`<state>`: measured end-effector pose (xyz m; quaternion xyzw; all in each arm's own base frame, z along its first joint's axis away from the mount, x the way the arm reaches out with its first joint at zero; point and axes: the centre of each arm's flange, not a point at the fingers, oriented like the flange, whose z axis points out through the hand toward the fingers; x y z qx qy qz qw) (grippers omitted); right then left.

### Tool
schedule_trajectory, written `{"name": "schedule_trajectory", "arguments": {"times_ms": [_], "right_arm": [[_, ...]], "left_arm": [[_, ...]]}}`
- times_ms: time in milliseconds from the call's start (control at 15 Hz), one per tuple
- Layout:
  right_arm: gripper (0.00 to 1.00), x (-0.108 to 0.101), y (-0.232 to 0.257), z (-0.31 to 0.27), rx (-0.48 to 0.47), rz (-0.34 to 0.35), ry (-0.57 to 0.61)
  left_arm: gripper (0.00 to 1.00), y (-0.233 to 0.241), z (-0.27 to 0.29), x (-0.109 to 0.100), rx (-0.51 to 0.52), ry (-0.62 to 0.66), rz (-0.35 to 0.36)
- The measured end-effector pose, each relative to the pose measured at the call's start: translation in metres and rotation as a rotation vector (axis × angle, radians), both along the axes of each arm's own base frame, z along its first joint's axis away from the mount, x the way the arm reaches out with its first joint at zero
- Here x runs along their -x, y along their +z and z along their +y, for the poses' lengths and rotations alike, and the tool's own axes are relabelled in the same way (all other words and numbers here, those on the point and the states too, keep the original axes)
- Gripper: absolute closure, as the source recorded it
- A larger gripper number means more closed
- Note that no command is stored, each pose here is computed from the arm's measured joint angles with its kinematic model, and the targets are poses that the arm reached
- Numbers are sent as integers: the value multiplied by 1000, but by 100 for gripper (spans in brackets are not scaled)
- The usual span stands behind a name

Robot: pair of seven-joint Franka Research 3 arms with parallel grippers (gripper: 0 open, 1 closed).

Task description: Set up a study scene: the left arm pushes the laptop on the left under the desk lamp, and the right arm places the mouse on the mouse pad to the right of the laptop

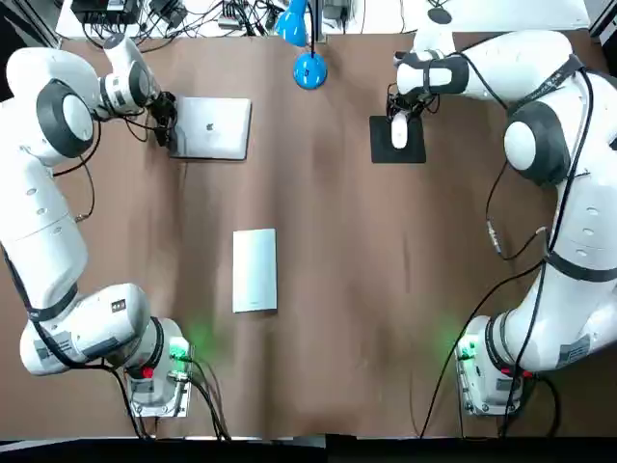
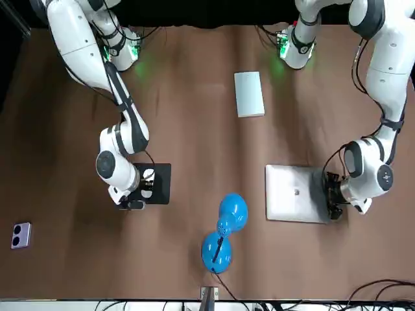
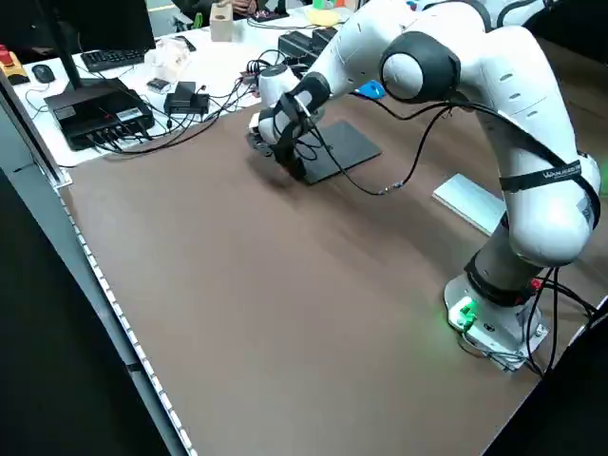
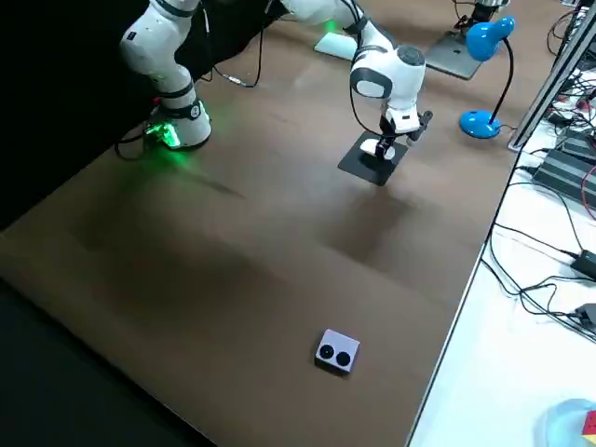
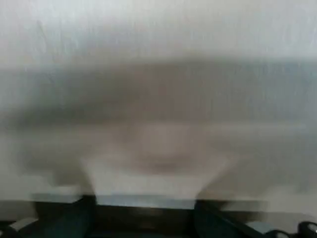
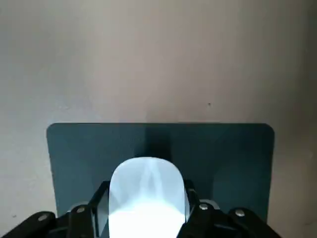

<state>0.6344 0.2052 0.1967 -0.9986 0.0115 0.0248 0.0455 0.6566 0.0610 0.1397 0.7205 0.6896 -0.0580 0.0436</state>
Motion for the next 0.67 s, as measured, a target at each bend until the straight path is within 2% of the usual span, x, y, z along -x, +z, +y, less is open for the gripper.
{"name": "schedule_trajectory", "arguments": {"times_ms": [267,467,667], "right_arm": [[37,4,-14,2,6,19,4],[32,4,-17,1,7,22,4],[11,2,-15,2,6,17,4]], "left_arm": [[0,0,-68,1,4,-1,-4],[0,0,-111,4,2,-15,0],[0,-1,-133,6,1,-24,3]]}}
